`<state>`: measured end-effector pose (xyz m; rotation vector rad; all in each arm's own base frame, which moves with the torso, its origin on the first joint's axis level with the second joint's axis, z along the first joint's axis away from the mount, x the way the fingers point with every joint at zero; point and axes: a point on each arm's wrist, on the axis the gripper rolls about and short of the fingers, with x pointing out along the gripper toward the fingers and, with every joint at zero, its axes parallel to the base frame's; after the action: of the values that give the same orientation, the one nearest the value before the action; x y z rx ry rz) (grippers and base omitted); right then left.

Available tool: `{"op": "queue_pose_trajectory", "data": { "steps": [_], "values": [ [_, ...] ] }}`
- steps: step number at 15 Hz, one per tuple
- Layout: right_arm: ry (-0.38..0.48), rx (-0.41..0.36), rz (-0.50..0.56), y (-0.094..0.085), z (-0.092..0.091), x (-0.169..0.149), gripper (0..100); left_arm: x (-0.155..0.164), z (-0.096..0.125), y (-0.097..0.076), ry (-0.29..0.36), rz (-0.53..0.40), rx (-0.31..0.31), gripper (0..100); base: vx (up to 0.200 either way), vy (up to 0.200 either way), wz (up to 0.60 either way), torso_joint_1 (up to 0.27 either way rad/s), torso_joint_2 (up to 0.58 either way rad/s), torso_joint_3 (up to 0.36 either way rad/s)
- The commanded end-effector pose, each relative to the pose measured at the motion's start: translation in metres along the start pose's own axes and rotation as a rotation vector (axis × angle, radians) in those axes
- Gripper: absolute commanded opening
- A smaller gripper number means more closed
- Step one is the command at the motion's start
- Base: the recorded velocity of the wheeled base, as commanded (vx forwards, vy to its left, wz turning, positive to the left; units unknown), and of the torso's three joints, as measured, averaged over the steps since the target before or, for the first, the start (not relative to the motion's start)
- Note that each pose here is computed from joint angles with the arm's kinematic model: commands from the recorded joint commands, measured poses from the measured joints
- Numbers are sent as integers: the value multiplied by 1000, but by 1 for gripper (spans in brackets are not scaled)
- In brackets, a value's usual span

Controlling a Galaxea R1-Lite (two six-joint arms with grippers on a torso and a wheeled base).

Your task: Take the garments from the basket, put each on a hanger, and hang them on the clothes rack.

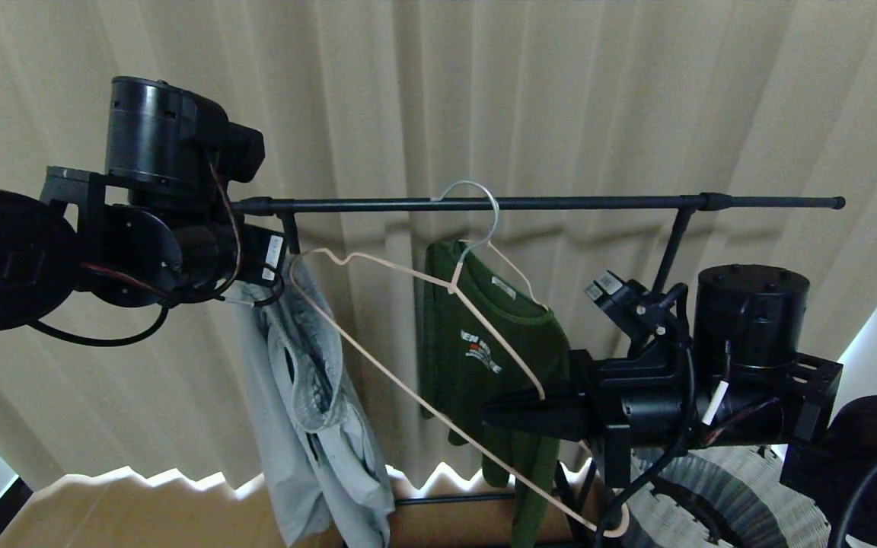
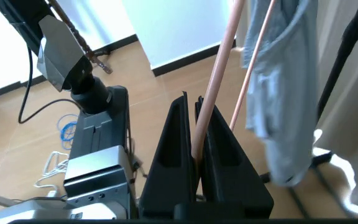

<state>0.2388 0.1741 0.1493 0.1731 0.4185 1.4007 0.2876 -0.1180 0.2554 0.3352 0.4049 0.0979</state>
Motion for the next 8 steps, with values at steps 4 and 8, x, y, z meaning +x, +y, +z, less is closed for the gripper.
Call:
{"op": "queue_pose_trajectory", "data": {
  "steps": [4,8],
  "values": [
    [39,37,28,4,-13,6,0,-8,4,-10,-25,-37,12,0,0,0,0,0,0,0],
    [41,37,33,4,-13,9,0,-5,1,-14,-14,-44,19,0,0,0,0,0,0,0]
  ]
}}
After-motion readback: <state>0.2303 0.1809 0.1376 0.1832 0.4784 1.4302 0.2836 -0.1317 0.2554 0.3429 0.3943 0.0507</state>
